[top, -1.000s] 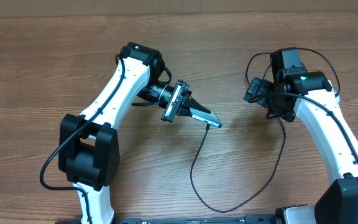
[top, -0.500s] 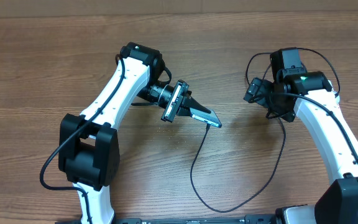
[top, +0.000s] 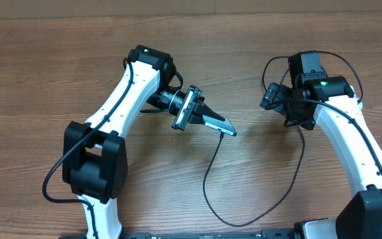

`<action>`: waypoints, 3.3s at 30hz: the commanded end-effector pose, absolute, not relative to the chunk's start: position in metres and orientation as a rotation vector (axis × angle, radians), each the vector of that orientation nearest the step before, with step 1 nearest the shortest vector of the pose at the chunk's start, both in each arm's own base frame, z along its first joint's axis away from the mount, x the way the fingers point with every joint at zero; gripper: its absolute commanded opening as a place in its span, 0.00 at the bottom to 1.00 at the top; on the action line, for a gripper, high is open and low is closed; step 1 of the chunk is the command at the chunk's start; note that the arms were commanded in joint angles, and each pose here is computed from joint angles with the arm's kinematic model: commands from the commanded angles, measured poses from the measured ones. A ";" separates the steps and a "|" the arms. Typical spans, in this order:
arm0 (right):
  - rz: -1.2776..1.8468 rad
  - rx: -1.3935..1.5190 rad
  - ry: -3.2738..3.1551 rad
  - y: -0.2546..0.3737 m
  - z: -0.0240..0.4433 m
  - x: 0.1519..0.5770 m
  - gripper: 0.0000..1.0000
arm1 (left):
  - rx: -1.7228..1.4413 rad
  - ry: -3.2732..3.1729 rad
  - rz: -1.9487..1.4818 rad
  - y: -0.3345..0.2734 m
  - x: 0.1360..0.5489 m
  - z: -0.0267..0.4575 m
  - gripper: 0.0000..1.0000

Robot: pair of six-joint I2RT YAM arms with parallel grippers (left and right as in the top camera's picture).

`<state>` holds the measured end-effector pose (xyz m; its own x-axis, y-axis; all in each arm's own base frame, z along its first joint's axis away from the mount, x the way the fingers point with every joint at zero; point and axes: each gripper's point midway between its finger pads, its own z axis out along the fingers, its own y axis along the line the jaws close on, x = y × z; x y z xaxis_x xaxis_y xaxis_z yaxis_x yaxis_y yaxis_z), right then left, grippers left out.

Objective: Plug charger to phone and switch on socket

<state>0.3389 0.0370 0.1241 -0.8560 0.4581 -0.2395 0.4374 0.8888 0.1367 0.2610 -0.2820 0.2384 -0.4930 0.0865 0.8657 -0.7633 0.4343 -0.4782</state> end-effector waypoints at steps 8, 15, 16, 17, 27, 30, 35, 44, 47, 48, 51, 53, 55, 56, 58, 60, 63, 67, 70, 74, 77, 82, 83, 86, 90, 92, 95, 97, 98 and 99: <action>0.117 0.674 2.788 0.038 0.124 0.340 1.00 | 0.582 -1.742 1.235 -0.283 0.263 0.255 0.04; 0.117 0.674 2.788 0.038 0.124 0.340 1.00 | 0.582 -1.742 1.235 -0.283 0.263 0.255 0.04; 0.117 0.674 2.788 0.038 0.124 0.340 1.00 | 0.582 -1.742 1.235 -0.283 0.263 0.255 0.04; 0.117 0.674 2.788 0.038 0.124 0.340 1.00 | 0.582 -1.742 1.235 -0.283 0.263 0.255 0.04; 0.117 0.674 2.788 0.038 0.124 0.340 1.00 | 0.582 -1.742 1.235 -0.283 0.263 0.255 0.04; 0.117 0.674 2.788 0.038 0.124 0.340 1.00 | 0.582 -1.742 1.235 -0.283 0.263 0.255 0.04; 0.117 0.674 2.788 0.038 0.124 0.340 1.00 | 0.582 -1.741 1.235 -0.283 0.263 0.255 0.04; 0.117 0.674 2.788 0.038 0.124 0.340 1.00 | 0.584 -1.734 1.241 -0.284 0.264 0.257 0.04; 0.117 0.674 2.788 0.038 0.124 0.340 1.00 | 0.590 -1.733 1.247 -0.282 0.266 0.257 0.04; 0.117 0.674 2.788 0.038 0.124 0.340 1.00 | 0.594 -1.733 1.249 -0.281 0.267 0.257 0.04; 0.117 0.674 2.788 0.038 0.124 0.340 1.00 | 0.602 -1.733 1.255 -0.278 0.269 0.256 0.04; 0.117 0.674 2.788 0.038 0.124 0.340 1.00 | 0.605 -1.733 1.257 -0.277 0.270 0.256 0.04; 0.117 0.674 2.788 0.038 0.124 0.340 1.00 | 0.606 -1.732 1.258 -0.277 0.270 0.257 0.04; 0.117 0.674 2.788 0.038 0.124 0.340 1.00 | 0.606 -1.728 1.261 -0.277 0.271 0.257 0.04; 0.117 0.674 2.788 0.038 0.124 0.340 1.00 | 0.606 -1.721 1.267 -0.278 0.271 0.258 0.04; 0.117 0.674 2.788 0.038 0.124 0.340 1.00 | 0.606 -1.716 1.272 -0.278 0.271 0.259 0.04; 0.117 0.674 2.788 0.038 0.124 0.340 1.00 | 0.606 -1.716 1.272 -0.278 0.271 0.259 0.04; 0.117 0.674 2.788 0.038 0.124 0.340 1.00 | 0.605 -1.731 1.259 -0.277 0.270 0.257 0.04; 0.117 0.674 2.788 0.038 0.124 0.340 1.00 | 0.605 -1.752 1.241 -0.276 0.269 0.253 0.04; 0.117 0.674 2.788 0.038 0.124 0.340 1.00 | 0.604 -1.758 1.235 -0.276 0.269 0.252 0.04; 0.117 0.674 2.788 0.038 0.124 0.340 1.00 | 0.613 -1.748 1.233 -0.276 0.269 0.253 0.04; 0.117 0.674 2.788 0.038 0.124 0.340 1.00 | 0.626 -1.725 1.234 -0.277 0.270 0.255 0.04; 0.117 0.674 2.788 0.038 0.124 0.340 1.00 | 0.626 -1.722 1.238 -0.277 0.270 0.256 0.04; 0.117 0.674 2.788 0.038 0.124 0.340 1.00 | 0.628 -1.713 1.243 -0.277 0.271 0.257 0.04; 0.117 0.674 2.788 0.038 0.124 0.340 1.00 | 0.633 -1.685 1.260 -0.278 0.272 0.262 0.04; 0.117 0.674 2.788 0.038 0.124 0.340 1.00 | 0.634 -1.660 1.279 -0.279 0.274 0.266 0.04; 0.117 0.674 2.788 0.038 0.124 0.340 1.00 | 0.641 -1.613 1.307 -0.280 0.277 0.273 0.04; 0.117 0.674 2.788 0.038 0.124 0.340 1.00 | 0.658 -1.591 1.298 -0.281 0.277 0.274 0.04; 0.117 0.674 2.788 0.038 0.124 0.340 1.00 | 0.666 -1.585 1.290 -0.281 0.277 0.274 0.04; 0.117 0.674 2.788 0.038 0.124 0.340 1.00 | 0.670 -1.582 1.285 -0.281 0.277 0.274 0.04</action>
